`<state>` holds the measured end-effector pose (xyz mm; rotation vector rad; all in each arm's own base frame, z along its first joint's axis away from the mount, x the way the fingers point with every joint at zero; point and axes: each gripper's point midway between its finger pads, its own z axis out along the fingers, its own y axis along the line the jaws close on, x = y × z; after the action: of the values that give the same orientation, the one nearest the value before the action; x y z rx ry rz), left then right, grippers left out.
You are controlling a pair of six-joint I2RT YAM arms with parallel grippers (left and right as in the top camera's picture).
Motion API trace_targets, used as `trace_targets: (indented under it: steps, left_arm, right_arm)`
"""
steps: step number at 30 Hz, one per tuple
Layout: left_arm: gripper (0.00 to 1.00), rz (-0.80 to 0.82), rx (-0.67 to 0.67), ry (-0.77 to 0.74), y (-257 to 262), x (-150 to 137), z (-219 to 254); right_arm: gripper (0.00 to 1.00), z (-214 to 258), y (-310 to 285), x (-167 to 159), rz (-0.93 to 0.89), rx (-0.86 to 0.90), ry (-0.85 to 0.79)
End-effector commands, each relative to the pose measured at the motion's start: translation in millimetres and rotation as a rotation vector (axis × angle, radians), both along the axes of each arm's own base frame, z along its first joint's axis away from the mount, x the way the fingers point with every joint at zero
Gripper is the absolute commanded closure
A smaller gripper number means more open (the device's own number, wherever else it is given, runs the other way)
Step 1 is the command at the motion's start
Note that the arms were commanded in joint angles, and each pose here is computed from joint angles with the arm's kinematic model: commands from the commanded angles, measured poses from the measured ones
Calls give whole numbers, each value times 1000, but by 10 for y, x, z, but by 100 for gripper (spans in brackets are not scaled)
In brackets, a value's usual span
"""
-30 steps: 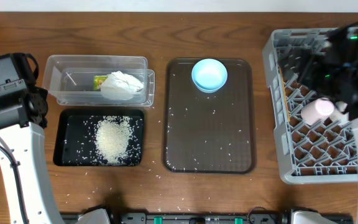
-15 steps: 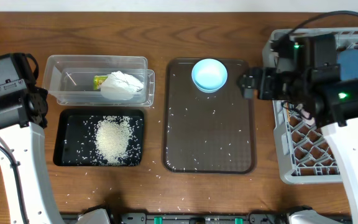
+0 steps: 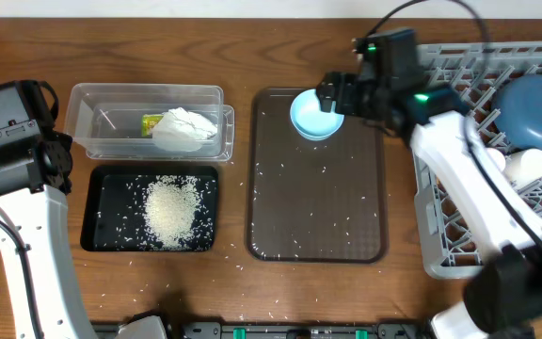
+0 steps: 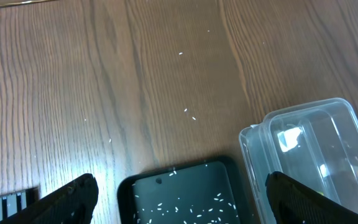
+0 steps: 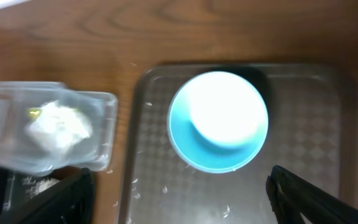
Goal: Sort waste into correct bins and load items into the dishwasher rack
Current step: 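Move the right gripper left to the light-blue bowl on the brown tray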
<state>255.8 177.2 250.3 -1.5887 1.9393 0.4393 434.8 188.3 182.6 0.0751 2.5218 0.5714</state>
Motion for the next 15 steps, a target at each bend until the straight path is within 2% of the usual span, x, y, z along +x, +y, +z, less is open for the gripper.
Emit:
trace_targets:
  steps: [1,3,8,10,12,15]
  left_arm:
    - [11,10,7,2,21,-14,11]
    - [11,10,7,2,21,-14,11]
    - [11,10,7,2,21,-14,11]
    - [11,10,7,2,21,-14,11]
    - [11,10,7,2,21,-14,11]
    - [11,10,7,2,21,-14,11]
  right_arm:
    - [12,-484,-60,71,-132,-35,109]
    - [12,-729,-98,117,-191,-49,156]
    - [17,-1206,-56,155,-207,-59,237]
    - [23,-1375,-63,133,-214,-72,273]
    - [34,-1515,-78,89,-223,-85,310]
    - [42,-1603,-101,24,-232,-99,348]
